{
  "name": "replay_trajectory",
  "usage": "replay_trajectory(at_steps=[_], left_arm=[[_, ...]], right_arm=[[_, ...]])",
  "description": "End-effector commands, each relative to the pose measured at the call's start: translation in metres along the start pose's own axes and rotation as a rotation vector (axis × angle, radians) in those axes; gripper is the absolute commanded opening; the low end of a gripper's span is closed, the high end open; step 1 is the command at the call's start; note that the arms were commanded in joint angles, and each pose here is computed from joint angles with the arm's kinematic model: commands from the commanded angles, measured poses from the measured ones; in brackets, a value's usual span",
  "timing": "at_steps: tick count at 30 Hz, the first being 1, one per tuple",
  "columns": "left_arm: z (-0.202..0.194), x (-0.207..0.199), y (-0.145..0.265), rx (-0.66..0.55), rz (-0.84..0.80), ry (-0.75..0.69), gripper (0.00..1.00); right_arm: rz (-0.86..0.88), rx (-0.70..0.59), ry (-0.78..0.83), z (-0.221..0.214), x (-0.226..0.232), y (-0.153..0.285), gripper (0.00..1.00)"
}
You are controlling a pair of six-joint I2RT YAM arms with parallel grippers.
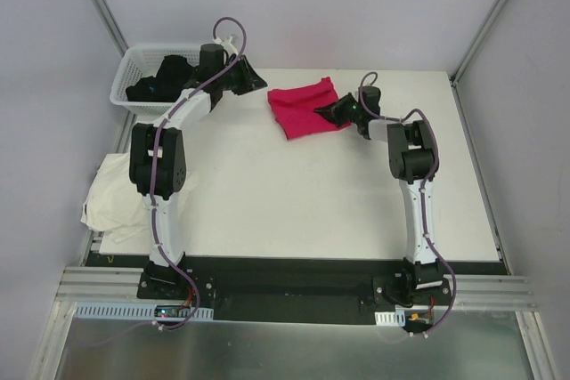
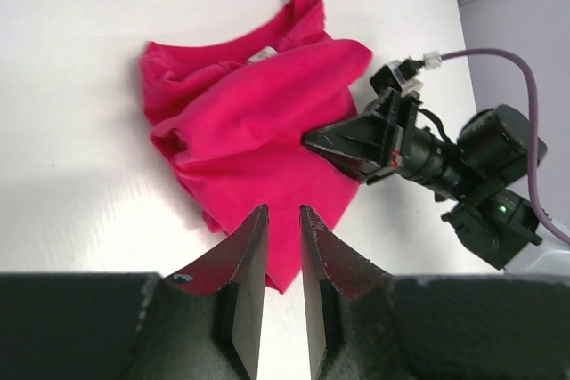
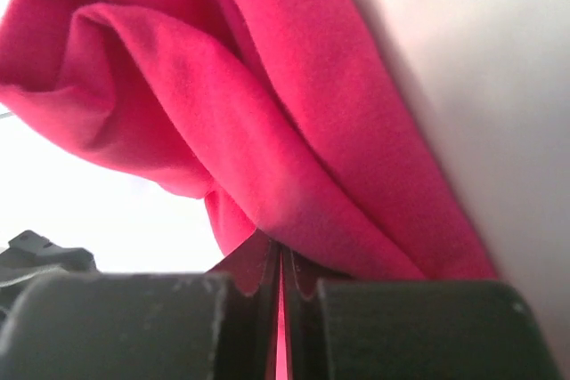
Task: Fold and stack the t-shirts
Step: Smooth out wrinkles on the folded tshirt
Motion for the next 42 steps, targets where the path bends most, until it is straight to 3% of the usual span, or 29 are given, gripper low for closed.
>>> replay_trajectory(at_steps=[1, 12, 21, 26, 42], left_arm=[[0.029, -0.017, 0.023, -0.064, -0.038, -0.066, 0.2], [0.035, -0.011, 0.031, -0.071, -0.049, -0.066, 0.23], [0.028, -0.026, 0.035, -0.041, -0.113, -0.077, 0.24], [0.024, -0.042, 0.028, -0.021, -0.165, -0.089, 0.25], [0.008, -0.058, 0.012, 0.042, -0.256, -0.094, 0.25]], right_arm=[[0.016, -0.07, -0.029, -0.003, 0.008, 0.03, 0.01], [-0.096, -0.122, -0.074, -0.039, -0.045, 0.098, 0.01], [-0.078, -0.119, 0.039, -0.071, -0.026, 0.132, 0.05], [-0.058, -0.132, 0.104, -0.07, -0.005, 0.127, 0.06], [-0.064, -0.135, 0.091, -0.027, 0.007, 0.063, 0.06]])
Point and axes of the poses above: each gripper's point midway between its finger pads, its own y axis back along the fingers, its own x axis along the line the jaws close on, z = x × y, the point moved 10 cm from there along y, back along the fingers, and after that the axes turned 14 degrees about -y, right-handed, at the moved point
